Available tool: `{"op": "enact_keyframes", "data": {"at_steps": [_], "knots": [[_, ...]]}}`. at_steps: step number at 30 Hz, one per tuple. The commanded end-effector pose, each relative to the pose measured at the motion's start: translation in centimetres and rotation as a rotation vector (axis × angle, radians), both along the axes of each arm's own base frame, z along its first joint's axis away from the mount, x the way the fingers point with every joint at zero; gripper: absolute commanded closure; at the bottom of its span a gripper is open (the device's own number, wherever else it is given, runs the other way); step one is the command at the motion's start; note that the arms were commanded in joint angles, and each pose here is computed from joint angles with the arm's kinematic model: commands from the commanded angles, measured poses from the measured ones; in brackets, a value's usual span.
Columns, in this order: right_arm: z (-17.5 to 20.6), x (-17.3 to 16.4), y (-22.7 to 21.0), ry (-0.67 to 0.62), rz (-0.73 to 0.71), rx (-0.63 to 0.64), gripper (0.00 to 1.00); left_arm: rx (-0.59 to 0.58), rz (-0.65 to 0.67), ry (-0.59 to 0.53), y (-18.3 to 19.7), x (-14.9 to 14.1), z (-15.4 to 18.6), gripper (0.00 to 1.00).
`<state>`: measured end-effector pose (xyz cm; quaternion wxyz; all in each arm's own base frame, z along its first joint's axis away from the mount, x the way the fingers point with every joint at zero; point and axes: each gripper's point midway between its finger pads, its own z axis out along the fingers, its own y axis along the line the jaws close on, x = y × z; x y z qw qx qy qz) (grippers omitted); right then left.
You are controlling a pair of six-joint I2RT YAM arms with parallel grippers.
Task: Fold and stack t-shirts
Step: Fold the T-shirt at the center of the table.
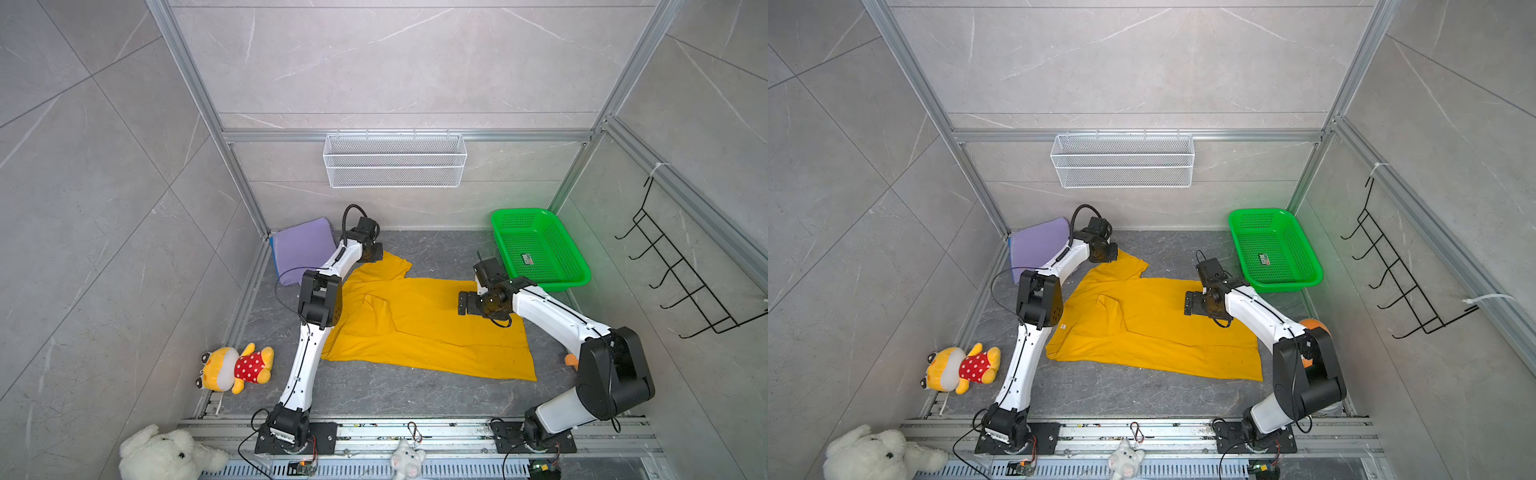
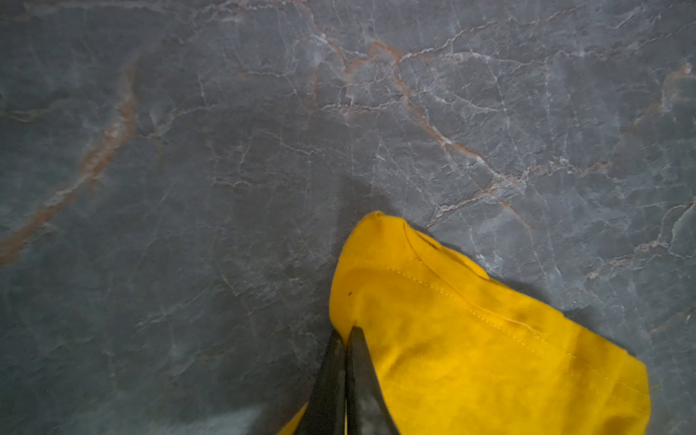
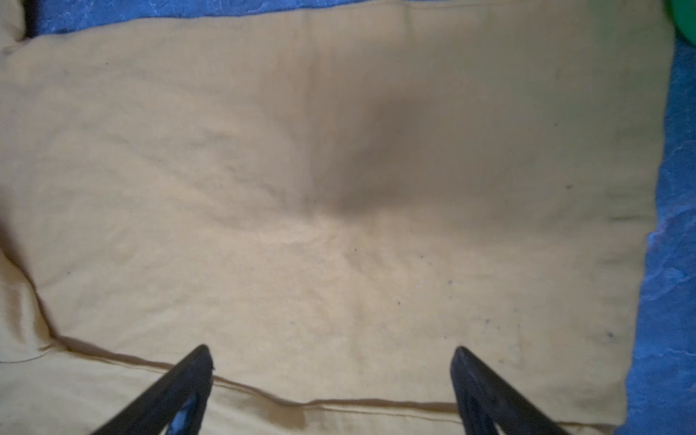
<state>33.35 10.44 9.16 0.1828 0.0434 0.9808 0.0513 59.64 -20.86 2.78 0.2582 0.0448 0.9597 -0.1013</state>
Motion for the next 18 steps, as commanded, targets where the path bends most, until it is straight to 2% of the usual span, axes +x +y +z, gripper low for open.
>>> {"op": "enact_keyframes", "data": {"at_steps": [1,4,7,12,18], "knots": [[0.2,0.0,-0.9,0.003,-0.001,-0.023,0.01,0.092,0.014,0.048,2.0,-1.6,-0.3,1.0],[0.1,0.9,-1.2,-0.001,-0.008,-0.019,0.01,0.095,0.065,-0.019,4.4,-1.7,3.0,1.0],[0.0,2.5,-1.4,-0.009,-0.013,-0.019,0.01,0.071,0.142,-0.055,7.6,-3.4,5.6,1.0],[-0.6,5.8,-1.5,-0.005,-0.003,-0.038,0.05,0.081,0.214,-0.044,11.2,-7.2,5.5,1.0],[-2.8,9.4,-2.7,0.046,-0.03,-0.098,0.21,0.14,0.362,-0.108,15.9,-9.7,8.1,1.0]]}}
